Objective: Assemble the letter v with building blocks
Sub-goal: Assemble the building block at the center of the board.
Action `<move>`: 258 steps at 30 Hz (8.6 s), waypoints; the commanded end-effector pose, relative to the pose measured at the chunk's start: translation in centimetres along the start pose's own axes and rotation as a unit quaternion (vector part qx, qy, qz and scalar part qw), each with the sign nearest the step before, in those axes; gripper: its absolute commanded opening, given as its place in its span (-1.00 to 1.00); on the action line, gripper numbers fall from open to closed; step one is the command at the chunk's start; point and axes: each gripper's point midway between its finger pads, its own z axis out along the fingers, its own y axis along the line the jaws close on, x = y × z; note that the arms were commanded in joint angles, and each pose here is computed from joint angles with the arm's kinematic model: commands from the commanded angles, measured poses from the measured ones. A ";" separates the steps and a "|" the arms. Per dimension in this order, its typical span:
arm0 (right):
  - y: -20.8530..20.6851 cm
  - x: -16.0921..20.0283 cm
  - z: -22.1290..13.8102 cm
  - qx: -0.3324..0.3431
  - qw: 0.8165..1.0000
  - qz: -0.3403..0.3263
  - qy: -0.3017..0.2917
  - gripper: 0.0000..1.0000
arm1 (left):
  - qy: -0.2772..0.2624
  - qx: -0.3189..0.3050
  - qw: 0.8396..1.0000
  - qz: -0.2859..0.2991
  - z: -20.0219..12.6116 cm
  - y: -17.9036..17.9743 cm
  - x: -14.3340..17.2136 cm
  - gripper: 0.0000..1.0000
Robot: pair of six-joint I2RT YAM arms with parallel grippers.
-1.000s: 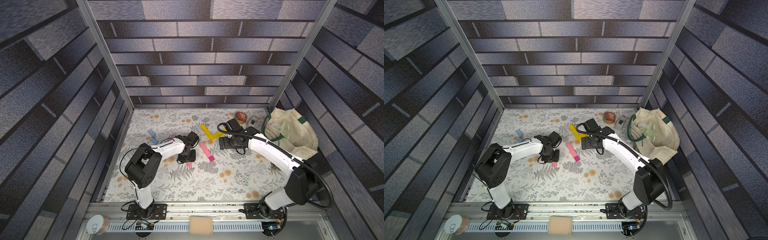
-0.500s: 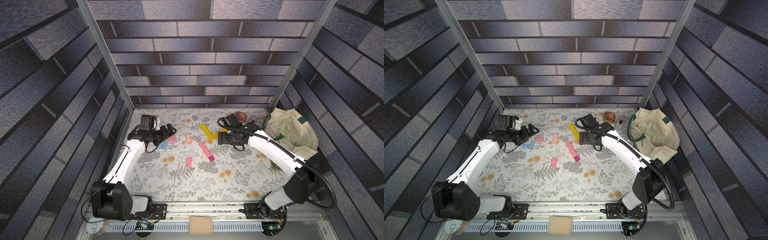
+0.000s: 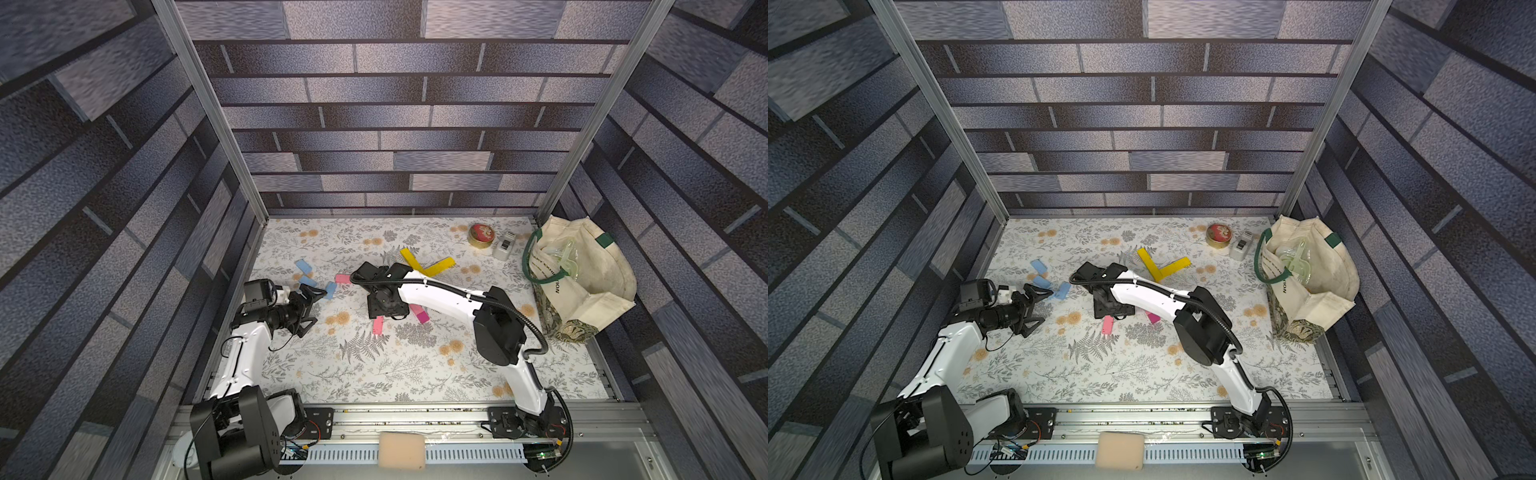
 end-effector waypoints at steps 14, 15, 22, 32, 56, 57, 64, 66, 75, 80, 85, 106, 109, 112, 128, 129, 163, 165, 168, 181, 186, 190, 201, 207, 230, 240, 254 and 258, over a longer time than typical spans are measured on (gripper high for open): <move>1.5 3.4 3.2 0.011 0.998 0.022 0.053 0.25 | 0.002 0.016 0.999 -0.045 -0.7 1.2 -1.2 0.99; 1.6 3.5 3.3 0.010 0.998 0.022 0.057 0.21 | -0.004 0.021 0.998 -0.054 -1.0 1.4 -1.6 0.99; 1.7 4.3 4.2 0.035 0.997 0.022 0.062 0.13 | -0.018 0.032 0.998 -0.044 -1.3 1.1 -1.8 0.99; 1.4 4.7 4.7 0.052 0.997 0.032 0.052 -0.13 | -0.002 0.032 0.998 -0.046 -0.8 1.1 -1.4 0.99; -18.5 -0.8 -3.5 0.048 0.965 0.254 -0.051 -0.56 | 0.074 -0.033 0.986 0.143 6.7 -7.6 5.1 0.99; -19.2 -0.7 -2.9 0.047 0.961 0.270 -0.048 -0.56 | 0.083 -0.036 0.984 0.152 7.1 -7.9 5.5 0.99; -21.4 -1.5 0.1 0.050 0.940 0.336 -0.024 -0.55 | 0.169 -0.076 0.963 0.194 8.1 -9.0 8.1 0.99; -21.3 -1.9 0.8 0.053 0.937 0.346 -0.017 -0.55 | 0.182 -0.095 0.955 0.214 8.2 -8.8 8.5 0.99; -20.7 -1.3 3.6 0.061 0.913 0.404 0.016 -0.53 | 0.204 -0.111 0.950 0.208 9.3 -6.9 8.5 0.99; -21.0 -0.5 4.1 0.069 0.903 0.423 0.023 -0.42 | 0.203 -0.116 0.951 0.204 9.3 -6.4 8.1 0.99; -20.9 -0.6 4.1 0.070 0.910 0.407 0.027 -0.10 | 0.206 -0.116 0.950 0.206 9.3 -6.2 8.2 0.99; -22.1 -1.4 4.5 0.086 0.943 0.321 0.033 0.14 | 0.193 -0.066 0.946 0.253 10.2 -10.7 11.1 0.99; -22.1 -1.2 5.0 0.087 0.939 0.330 0.035 0.07 | 0.197 -0.072 0.946 0.246 10.3 -9.8 11.0 0.99; -22.1 -0.7 5.7 0.087 0.934 0.346 0.039 -0.03 | 0.198 -0.078 0.947 0.240 10.0 -9.2 10.7 0.99; -22.7 -0.3 5.7 0.099 0.926 0.363 0.041 -0.16 | 0.190 -0.073 0.952 0.228 9.7 -9.2 9.9 0.99; -22.9 -0.4 5.7 0.100 0.926 0.362 0.041 -0.15 | 0.189 -0.071 0.952 0.228 9.7 -9.3 9.9 0.99; -22.9 2.0 5.5 0.069 0.876 0.474 0.050 -0.57 | 0.186 -0.069 0.952 0.232 9.2 -9.4 10.0 0.99; -22.6 2.1 5.2 0.075 0.879 0.468 0.050 -0.56 | 0.187 -0.068 0.952 0.232 9.2 -9.4 10.1 0.99; -22.0 2.1 5.1 0.076 0.881 0.465 0.053 -0.56 | 0.186 -0.068 0.952 0.232 9.2 -9.4 10.1 0.99; -19.7 2.7 5.5 0.076 0.872 0.479 0.068 -0.56 | 0.183 -0.065 0.955 0.224 9.0 -9.4 9.6 0.99; -19.6 2.3 5.3 0.080 0.867 0.488 0.065 -0.54 | 0.183 -0.064 0.956 0.222 9.0 -9.4 9.5 0.99; -19.0 2.1 5.5 0.081 0.866 0.488 0.071 -0.54 | 0.182 -0.063 0.956 0.221 8.9 -9.4 9.4 0.99; -18.0 1.7 5.8 0.068 0.862 0.497 0.072 -0.53 | 0.180 -0.061 0.956 0.222 8.8 -9.5 9.3 0.99; -17.7 1.8 6.9 0.075 0.861 0.497 0.081 -0.53 | 0.181 -0.062 0.957 0.221 8.8 -9.5 9.3 0.99; -16.3 2.8 7.8 0.074 0.855 0.503 0.100 -0.47 | 0.181 -0.060 0.956 0.221 8.7 -9.5 9.4 0.99; -16.6 3.3 7.7 0.084 0.853 0.505 0.103 -0.47 | 0.181 -0.059 0.956 0.222 8.7 -9.6 9.4 0.99; -16.8 4.0 7.5 0.092 0.853 0.503 0.105 -0.41 | 0.180 -0.060 0.956 0.222 8.7 -9.6 9.4 0.99; -16.8 4.1 7.6 0.091 0.853 0.503 0.105 -0.37 | 0.181 -0.060 0.956 0.222 8.6 -9.6 9.4 0.99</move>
